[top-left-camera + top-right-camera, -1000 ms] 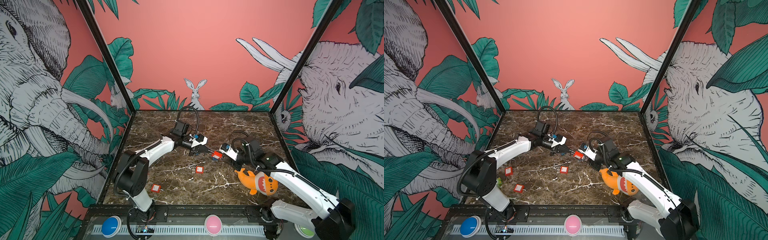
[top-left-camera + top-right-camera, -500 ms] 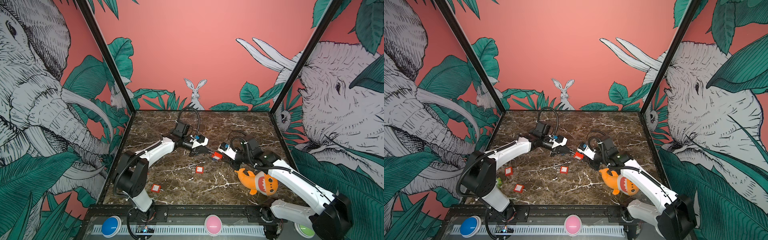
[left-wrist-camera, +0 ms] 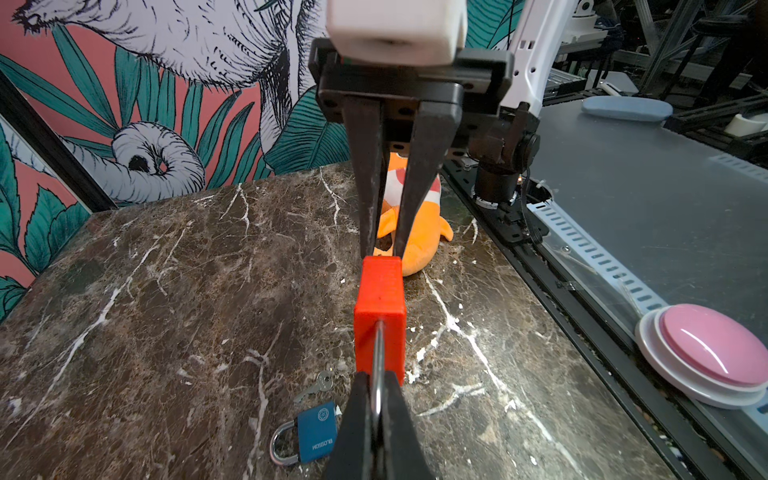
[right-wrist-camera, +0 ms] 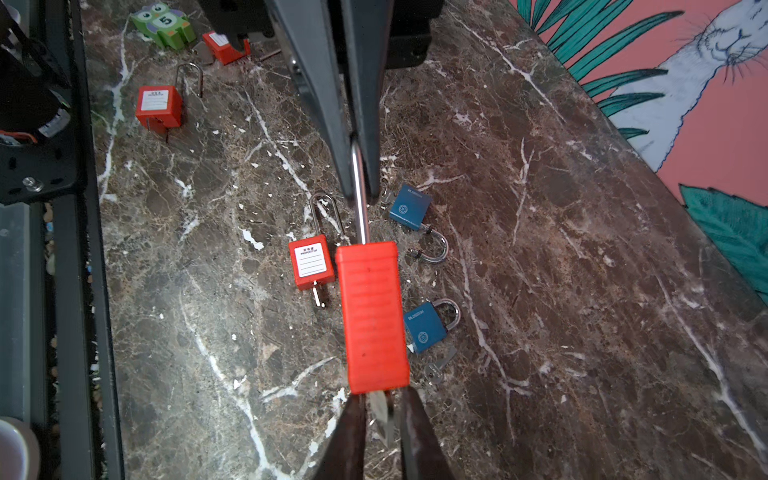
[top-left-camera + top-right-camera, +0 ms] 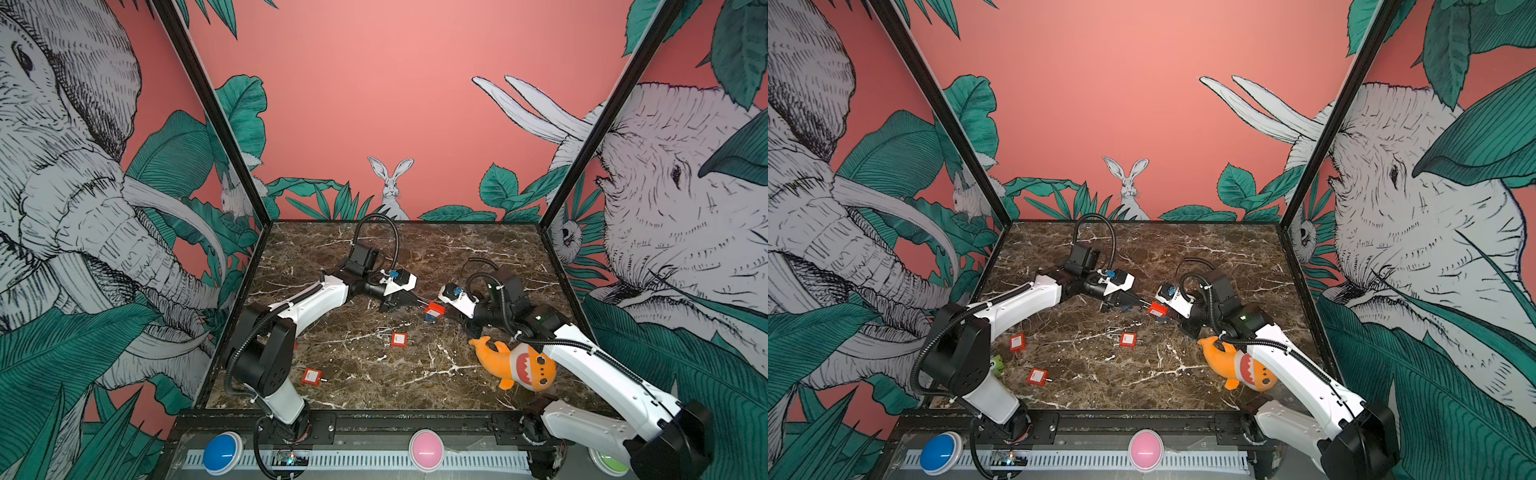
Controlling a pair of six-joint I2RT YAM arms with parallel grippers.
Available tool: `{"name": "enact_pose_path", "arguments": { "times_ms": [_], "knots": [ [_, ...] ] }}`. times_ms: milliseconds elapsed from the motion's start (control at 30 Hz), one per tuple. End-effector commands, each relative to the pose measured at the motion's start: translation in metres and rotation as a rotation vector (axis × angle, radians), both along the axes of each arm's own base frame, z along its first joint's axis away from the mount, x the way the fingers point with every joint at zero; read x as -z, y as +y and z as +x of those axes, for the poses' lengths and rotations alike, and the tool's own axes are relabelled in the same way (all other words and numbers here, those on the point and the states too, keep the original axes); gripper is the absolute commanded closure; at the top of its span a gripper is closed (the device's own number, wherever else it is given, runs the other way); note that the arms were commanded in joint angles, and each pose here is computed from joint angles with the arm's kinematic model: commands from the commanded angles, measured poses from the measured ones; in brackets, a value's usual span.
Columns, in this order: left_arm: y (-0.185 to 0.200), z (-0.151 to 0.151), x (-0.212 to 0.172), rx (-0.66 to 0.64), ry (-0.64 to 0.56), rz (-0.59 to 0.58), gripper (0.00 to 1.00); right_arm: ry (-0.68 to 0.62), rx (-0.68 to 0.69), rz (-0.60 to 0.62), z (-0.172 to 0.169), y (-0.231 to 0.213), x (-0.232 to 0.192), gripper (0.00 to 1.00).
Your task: Lock with the key
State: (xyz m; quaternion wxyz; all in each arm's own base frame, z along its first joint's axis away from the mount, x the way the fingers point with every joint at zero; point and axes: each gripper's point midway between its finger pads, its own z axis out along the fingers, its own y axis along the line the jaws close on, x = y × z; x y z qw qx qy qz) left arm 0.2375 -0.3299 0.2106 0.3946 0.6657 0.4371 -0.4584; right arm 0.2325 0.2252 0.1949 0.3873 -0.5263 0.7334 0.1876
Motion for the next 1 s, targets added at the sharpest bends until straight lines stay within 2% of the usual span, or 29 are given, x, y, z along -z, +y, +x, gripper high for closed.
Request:
{"name": "enact_pose_path", "arguments": {
  "times_ms": [0, 133, 400, 833, 967],
  "knots": [
    [0.002, -0.009, -0.020, 0.021, -0.045, -0.047, 1.00, -0.024, -0.008, 0.013, 0.004, 0.004, -0.003, 0.72],
    [0.002, -0.010, -0.021, 0.020, -0.048, -0.046, 1.00, -0.058, 0.017, -0.006, 0.010, 0.000, -0.008, 0.71],
    [0.002, -0.009, -0.023, 0.020, -0.056, -0.050, 1.00, 0.011, -0.030, -0.046, 0.003, 0.002, 0.002, 0.79],
    [0.000, -0.012, -0.022, 0.030, -0.057, -0.048, 1.00, 0.004, -0.055, -0.050, 0.001, 0.003, 0.004, 0.88],
    [0.001, -0.013, -0.022, 0.028, -0.062, -0.046, 1.00, 0.001, -0.069, -0.045, -0.001, 0.004, 0.004, 0.95]
  ]
}}
